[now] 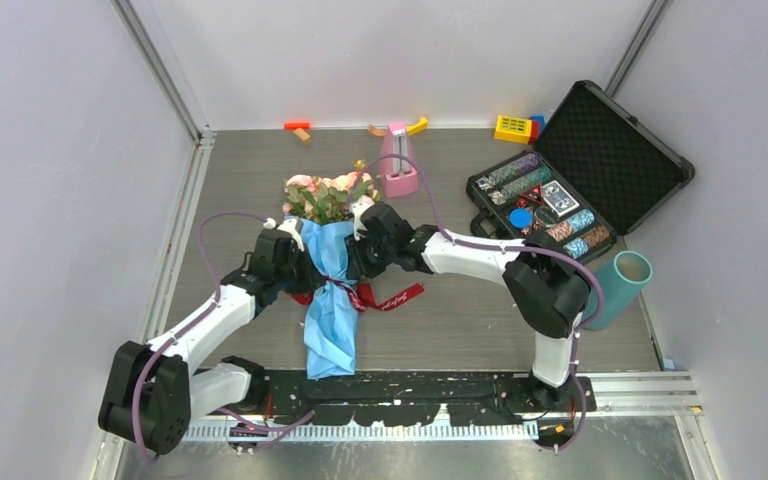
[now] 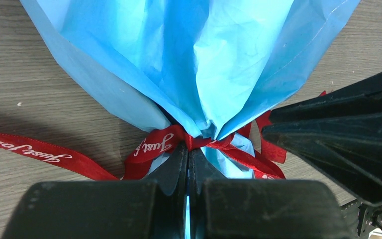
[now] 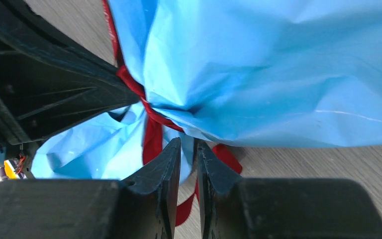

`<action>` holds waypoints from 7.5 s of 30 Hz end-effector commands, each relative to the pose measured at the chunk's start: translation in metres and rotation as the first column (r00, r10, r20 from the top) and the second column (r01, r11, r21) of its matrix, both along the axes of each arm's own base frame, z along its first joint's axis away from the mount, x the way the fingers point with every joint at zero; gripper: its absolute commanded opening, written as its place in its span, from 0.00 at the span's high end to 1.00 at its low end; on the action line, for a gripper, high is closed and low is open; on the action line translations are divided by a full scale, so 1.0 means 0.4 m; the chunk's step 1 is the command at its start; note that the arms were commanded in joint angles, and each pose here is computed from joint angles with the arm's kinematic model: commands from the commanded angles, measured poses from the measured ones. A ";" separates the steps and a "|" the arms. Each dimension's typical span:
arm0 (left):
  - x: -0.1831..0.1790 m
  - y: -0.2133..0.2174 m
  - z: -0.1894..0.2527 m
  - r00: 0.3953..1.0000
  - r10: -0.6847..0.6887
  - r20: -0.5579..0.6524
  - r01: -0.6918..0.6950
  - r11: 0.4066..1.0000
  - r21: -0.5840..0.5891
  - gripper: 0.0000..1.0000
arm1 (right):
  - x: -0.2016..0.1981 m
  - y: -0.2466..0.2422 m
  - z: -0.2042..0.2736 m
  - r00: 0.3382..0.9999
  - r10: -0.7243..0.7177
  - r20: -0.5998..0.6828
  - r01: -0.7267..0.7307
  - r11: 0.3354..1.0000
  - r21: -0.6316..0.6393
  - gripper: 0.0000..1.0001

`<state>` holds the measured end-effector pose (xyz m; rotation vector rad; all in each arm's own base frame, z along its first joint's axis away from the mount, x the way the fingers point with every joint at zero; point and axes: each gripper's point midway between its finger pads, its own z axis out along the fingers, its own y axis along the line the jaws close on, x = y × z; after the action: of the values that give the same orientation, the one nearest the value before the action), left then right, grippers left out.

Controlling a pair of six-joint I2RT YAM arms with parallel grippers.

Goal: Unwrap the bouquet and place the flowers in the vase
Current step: Untie the ribbon from the wrapping paper.

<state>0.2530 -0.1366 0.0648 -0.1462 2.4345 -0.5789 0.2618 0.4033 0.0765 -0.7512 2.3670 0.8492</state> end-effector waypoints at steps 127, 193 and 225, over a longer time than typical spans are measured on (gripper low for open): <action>-0.002 -0.051 0.083 1.000 0.020 -0.005 -0.020 0.996 -0.085 0.46 | 0.009 0.023 -0.015 0.963 -0.184 0.195 0.172 0.982 0.080 1.00; 0.030 -0.086 0.006 0.996 0.038 -0.081 -0.042 0.998 -0.051 0.51 | 0.009 0.019 -0.015 0.962 -0.196 0.191 0.183 0.980 0.084 1.00; 0.000 -0.077 0.017 1.000 -0.026 0.003 0.026 0.997 -0.070 1.00 | 0.040 -0.107 0.001 0.881 -0.420 0.217 0.428 0.904 0.011 0.84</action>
<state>0.2572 -0.1741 0.0721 -0.2212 2.4259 -0.6964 0.2629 0.3894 0.0631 -0.3487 2.2694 0.6160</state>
